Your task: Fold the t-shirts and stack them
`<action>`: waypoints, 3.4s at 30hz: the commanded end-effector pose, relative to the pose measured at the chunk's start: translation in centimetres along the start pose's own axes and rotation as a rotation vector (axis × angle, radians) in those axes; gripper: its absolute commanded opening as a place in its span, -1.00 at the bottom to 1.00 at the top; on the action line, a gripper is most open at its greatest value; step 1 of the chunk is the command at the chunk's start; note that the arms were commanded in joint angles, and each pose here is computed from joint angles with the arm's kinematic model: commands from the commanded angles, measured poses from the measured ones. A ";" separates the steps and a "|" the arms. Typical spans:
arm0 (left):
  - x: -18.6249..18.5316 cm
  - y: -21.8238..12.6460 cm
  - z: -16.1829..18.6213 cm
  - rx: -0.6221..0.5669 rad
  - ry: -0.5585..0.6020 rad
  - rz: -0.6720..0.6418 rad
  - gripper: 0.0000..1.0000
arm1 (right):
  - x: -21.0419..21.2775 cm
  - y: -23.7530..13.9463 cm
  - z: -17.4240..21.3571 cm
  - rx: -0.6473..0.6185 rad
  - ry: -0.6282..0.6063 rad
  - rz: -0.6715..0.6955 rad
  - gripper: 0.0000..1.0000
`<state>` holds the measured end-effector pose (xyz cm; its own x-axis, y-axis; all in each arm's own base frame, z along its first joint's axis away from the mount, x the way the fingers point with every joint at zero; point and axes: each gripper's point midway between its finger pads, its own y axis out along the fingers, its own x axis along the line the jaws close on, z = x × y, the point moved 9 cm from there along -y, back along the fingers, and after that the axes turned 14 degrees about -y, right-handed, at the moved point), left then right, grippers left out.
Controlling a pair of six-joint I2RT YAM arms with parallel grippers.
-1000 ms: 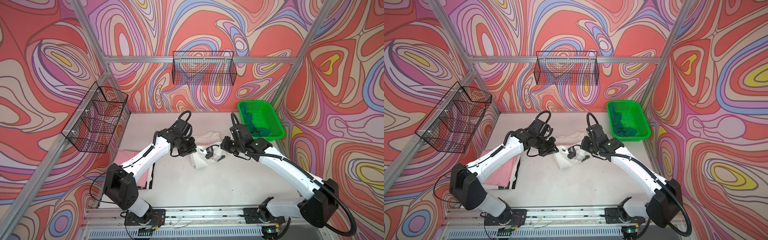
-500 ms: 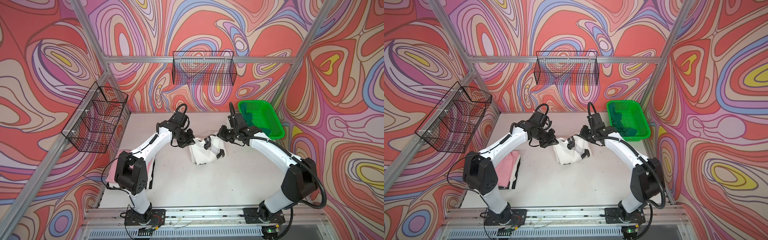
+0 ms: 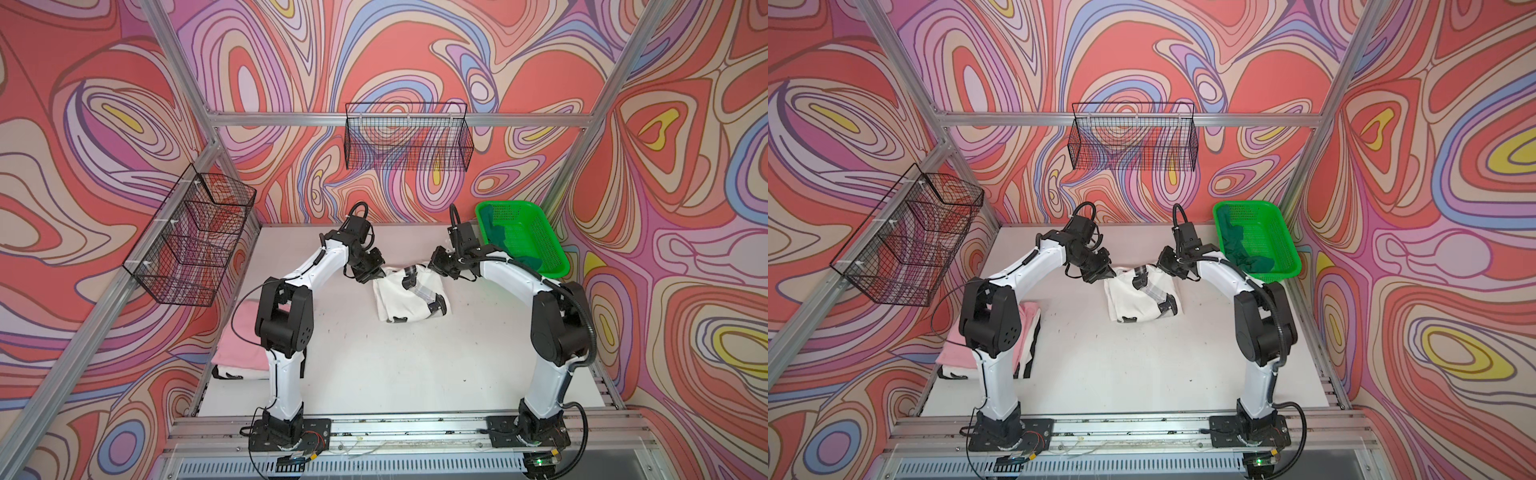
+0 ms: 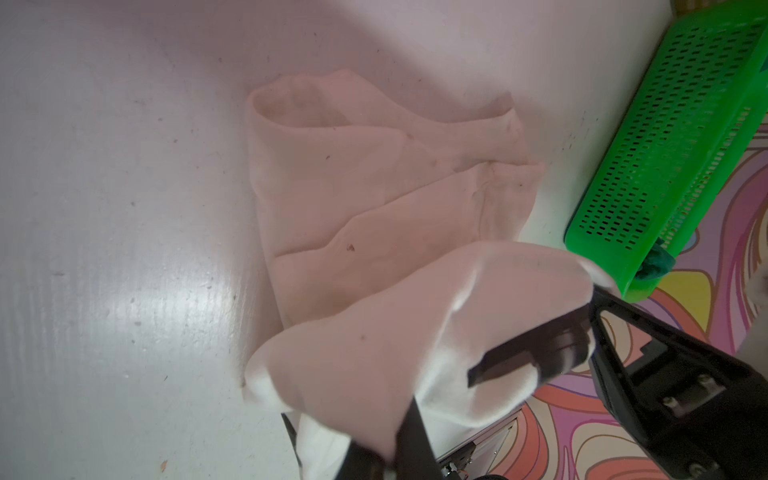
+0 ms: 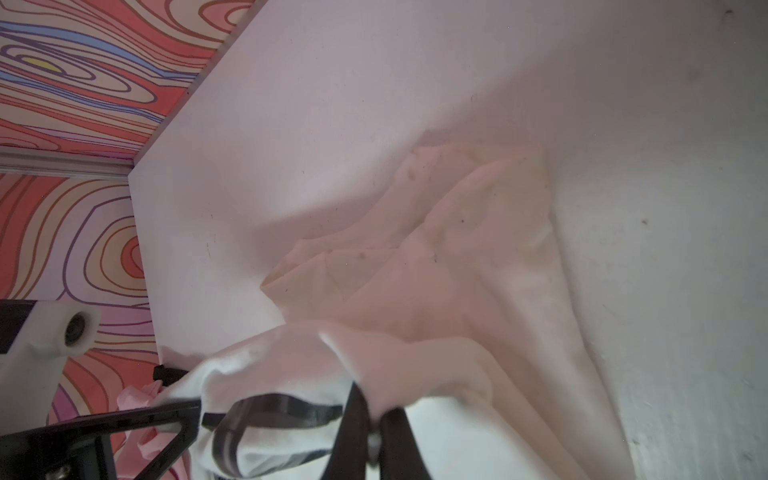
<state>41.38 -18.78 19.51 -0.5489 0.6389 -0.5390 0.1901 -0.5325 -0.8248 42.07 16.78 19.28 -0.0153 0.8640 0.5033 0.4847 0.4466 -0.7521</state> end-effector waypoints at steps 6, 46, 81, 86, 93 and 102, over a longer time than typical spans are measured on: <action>-0.8 2.4 -2.6 0.014 0.000 -0.027 -1.00 | -2.1 2.6 -1.3 -0.012 0.023 0.002 -1.00; 1.2 0.1 2.5 0.106 0.189 0.331 0.76 | -2.0 1.5 0.3 -0.076 -0.201 -0.138 -0.25; 1.9 1.5 4.3 0.069 0.193 0.314 0.49 | -3.3 3.9 -2.1 -0.095 -0.204 -0.030 -0.06; 3.1 2.0 3.8 0.022 0.202 0.195 0.28 | -2.6 0.5 -1.0 -0.112 -0.187 -0.033 0.03; 4.0 3.0 2.7 -0.068 0.216 0.020 0.19 | -3.3 0.3 1.5 -0.078 -0.153 -0.093 0.04; 2.8 4.1 2.7 -0.124 0.242 -0.007 0.13 | -4.3 2.4 2.9 -0.027 -0.138 -0.112 0.03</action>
<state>38.05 -20.50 15.83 -0.3374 0.7442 -0.5764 0.2977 -0.4965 -0.8154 40.53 14.59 14.52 -0.1789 0.8440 0.5056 0.4936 0.5215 -0.6960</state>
